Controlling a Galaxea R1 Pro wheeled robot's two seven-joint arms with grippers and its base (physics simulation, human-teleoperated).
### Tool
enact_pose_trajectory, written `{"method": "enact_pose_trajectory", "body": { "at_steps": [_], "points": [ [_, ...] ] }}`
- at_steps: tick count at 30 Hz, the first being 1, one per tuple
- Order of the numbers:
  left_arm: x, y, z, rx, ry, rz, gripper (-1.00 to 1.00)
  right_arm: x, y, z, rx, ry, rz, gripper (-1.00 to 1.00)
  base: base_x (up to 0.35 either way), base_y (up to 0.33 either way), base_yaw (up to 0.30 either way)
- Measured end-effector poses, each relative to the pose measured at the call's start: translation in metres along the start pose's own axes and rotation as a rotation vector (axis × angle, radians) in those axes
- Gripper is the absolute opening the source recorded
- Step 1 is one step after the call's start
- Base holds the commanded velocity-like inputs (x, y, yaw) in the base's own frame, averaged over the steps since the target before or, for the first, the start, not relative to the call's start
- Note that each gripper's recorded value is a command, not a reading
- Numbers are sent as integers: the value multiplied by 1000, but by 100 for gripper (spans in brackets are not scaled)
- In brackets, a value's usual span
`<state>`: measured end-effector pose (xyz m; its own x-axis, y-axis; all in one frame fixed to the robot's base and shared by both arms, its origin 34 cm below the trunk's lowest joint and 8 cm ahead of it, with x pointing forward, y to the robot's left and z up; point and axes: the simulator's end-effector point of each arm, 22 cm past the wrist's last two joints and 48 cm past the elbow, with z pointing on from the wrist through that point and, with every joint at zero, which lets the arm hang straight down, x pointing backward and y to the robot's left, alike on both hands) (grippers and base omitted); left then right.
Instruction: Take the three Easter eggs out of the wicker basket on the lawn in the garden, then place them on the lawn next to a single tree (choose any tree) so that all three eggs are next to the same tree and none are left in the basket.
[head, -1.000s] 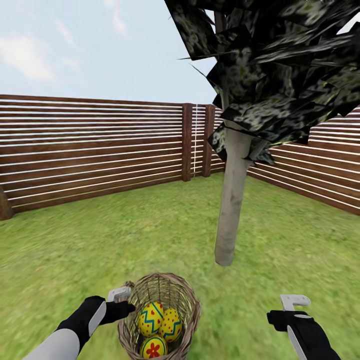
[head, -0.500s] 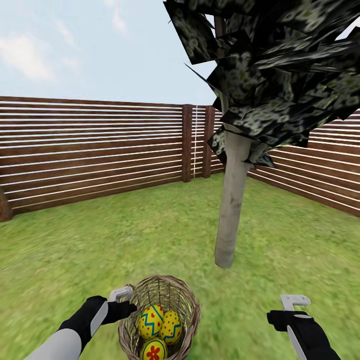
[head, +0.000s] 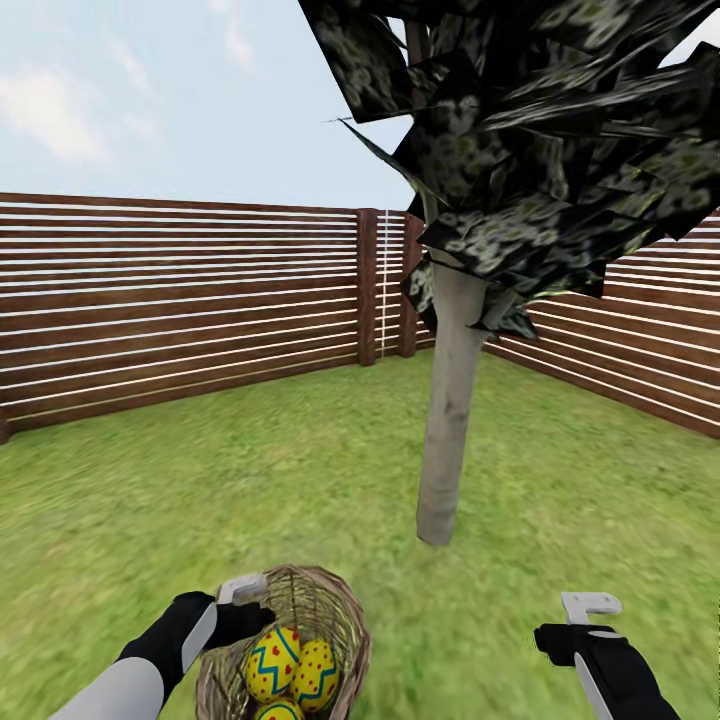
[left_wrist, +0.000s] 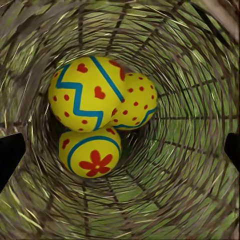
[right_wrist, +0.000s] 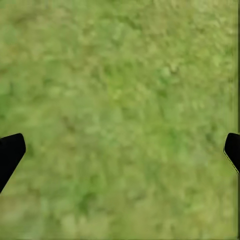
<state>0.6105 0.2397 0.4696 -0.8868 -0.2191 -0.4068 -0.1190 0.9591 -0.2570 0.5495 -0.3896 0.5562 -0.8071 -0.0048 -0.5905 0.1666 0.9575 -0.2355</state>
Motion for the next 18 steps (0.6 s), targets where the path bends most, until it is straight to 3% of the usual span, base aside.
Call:
{"method": "enact_pose_trajectory", "body": {
  "at_steps": [3, 7, 9, 13, 18],
  "points": [
    [-4, 6, -3, 13, -3, -2, 100, 0, 0, 0, -1, 0, 0, 100, 181, -276, 0],
    [-19, 55, -17, -23, -26, -9, 100, 0, 0, 0, 0, 1, -1, 100, 181, -276, 0],
    [-22, 69, -21, -32, -30, -11, 100, 0, -1, 0, 0, 1, -1, 100, 183, -276, 0],
    [-20, 74, -21, -35, -23, -12, 100, 2, 0, 1, 0, 5, -3, 100, 138, -206, 0],
    [-18, 74, -20, -37, -19, -9, 100, 9, 0, 4, 0, 21, -5, 100, 21, -32, 0]
  ]
}}
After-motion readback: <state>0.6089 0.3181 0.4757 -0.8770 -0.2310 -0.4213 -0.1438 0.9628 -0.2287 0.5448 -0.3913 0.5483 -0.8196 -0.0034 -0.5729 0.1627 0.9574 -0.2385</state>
